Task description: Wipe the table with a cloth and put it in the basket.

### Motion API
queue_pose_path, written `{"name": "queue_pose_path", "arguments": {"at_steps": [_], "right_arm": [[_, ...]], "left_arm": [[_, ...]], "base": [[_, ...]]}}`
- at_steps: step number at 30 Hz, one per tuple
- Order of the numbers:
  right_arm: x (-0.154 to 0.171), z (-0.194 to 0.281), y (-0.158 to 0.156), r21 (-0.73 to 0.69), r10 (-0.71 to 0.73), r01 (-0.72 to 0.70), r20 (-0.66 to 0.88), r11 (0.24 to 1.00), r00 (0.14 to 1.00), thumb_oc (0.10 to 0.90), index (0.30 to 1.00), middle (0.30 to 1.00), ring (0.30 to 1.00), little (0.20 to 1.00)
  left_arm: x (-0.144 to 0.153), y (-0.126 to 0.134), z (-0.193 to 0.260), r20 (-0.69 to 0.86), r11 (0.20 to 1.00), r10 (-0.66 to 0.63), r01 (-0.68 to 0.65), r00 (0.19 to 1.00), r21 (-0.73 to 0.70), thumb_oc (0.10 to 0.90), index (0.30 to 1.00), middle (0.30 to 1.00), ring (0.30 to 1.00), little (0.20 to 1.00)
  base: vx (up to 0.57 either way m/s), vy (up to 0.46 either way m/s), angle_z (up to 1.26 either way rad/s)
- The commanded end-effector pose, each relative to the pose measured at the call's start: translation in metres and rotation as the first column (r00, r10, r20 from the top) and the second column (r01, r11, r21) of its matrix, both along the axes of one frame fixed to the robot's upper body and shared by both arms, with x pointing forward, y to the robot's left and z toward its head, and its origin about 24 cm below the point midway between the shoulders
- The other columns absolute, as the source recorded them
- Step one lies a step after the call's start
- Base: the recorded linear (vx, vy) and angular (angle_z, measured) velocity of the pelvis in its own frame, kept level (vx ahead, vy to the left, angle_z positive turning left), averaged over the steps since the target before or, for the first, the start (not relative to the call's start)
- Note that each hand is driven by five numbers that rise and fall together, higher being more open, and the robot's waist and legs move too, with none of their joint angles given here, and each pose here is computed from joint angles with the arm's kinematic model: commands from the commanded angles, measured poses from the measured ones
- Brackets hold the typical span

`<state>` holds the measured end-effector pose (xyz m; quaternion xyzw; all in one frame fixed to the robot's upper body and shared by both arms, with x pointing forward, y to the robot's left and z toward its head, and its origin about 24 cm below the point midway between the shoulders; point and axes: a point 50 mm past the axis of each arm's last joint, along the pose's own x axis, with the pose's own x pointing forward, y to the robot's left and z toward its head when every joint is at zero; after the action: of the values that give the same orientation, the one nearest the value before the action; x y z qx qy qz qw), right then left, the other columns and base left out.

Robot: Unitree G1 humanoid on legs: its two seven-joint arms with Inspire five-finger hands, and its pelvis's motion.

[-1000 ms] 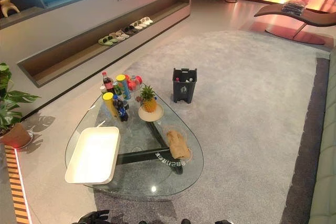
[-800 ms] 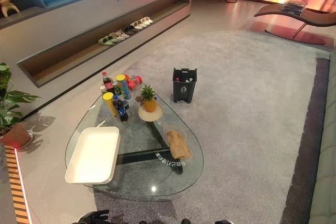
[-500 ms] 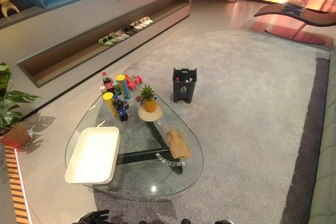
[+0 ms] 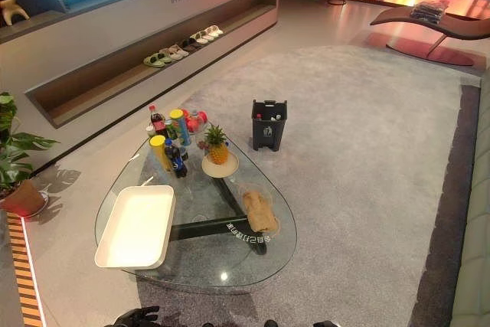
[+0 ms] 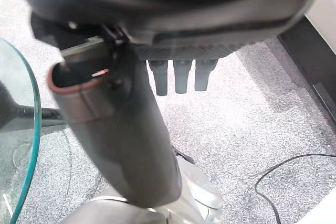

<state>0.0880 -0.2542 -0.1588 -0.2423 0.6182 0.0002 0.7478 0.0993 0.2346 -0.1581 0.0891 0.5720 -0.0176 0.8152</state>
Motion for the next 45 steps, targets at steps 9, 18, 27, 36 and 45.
{"name": "queue_pose_path", "arguments": {"at_steps": [9, 18, 27, 36, 45], "right_arm": [[0.041, 0.021, -0.03, -0.123, 0.063, -0.055, 0.065, 0.991, 0.996, 0.8, 0.9, 0.9, 0.9, 0.9], [0.098, 0.044, -0.028, -0.186, 0.074, -0.036, 0.204, 0.982, 0.976, 0.8, 0.9, 0.9, 0.9, 0.9], [0.126, 0.065, -0.04, -0.196, 0.009, 0.063, 0.348, 0.979, 0.937, 0.8, 0.9, 0.9, 0.9, 0.9], [0.143, 0.079, -0.044, -0.204, 0.007, 0.091, 0.438, 0.975, 0.899, 0.8, 0.9, 0.9, 0.9, 0.9], [0.156, 0.089, -0.045, -0.195, 0.008, 0.106, 0.506, 0.975, 0.863, 0.8, 0.9, 0.9, 0.9, 0.9]], "left_arm": [[0.053, 0.006, 0.018, 0.189, 0.998, 0.06, -0.064, 0.98, 0.016, 0.8, 0.9, 0.9, 0.9, 0.9], [0.12, 0.018, 0.054, 0.413, 0.969, 0.244, -0.234, 0.877, -0.076, 0.8, 0.9, 0.9, 0.9, 0.9], [0.156, 0.016, 0.082, 0.551, 0.945, 0.326, -0.255, 0.768, -0.204, 0.8, 0.9, 0.9, 0.9, 0.9], [0.157, 0.024, 0.087, 0.56, 0.935, 0.356, -0.282, 0.748, -0.217, 0.8, 0.9, 0.9, 0.9, 0.9], [0.16, 0.027, 0.09, 0.573, 0.935, 0.355, -0.28, 0.739, -0.219, 0.8, 0.9, 0.9, 0.9, 0.9]], "base": [[-0.06, 0.001, -0.04], [-0.15, 0.024, -0.1], [-0.13, -0.016, 0.03], [-0.02, -0.023, 0.09], [-0.01, -0.011, -0.05]]}}
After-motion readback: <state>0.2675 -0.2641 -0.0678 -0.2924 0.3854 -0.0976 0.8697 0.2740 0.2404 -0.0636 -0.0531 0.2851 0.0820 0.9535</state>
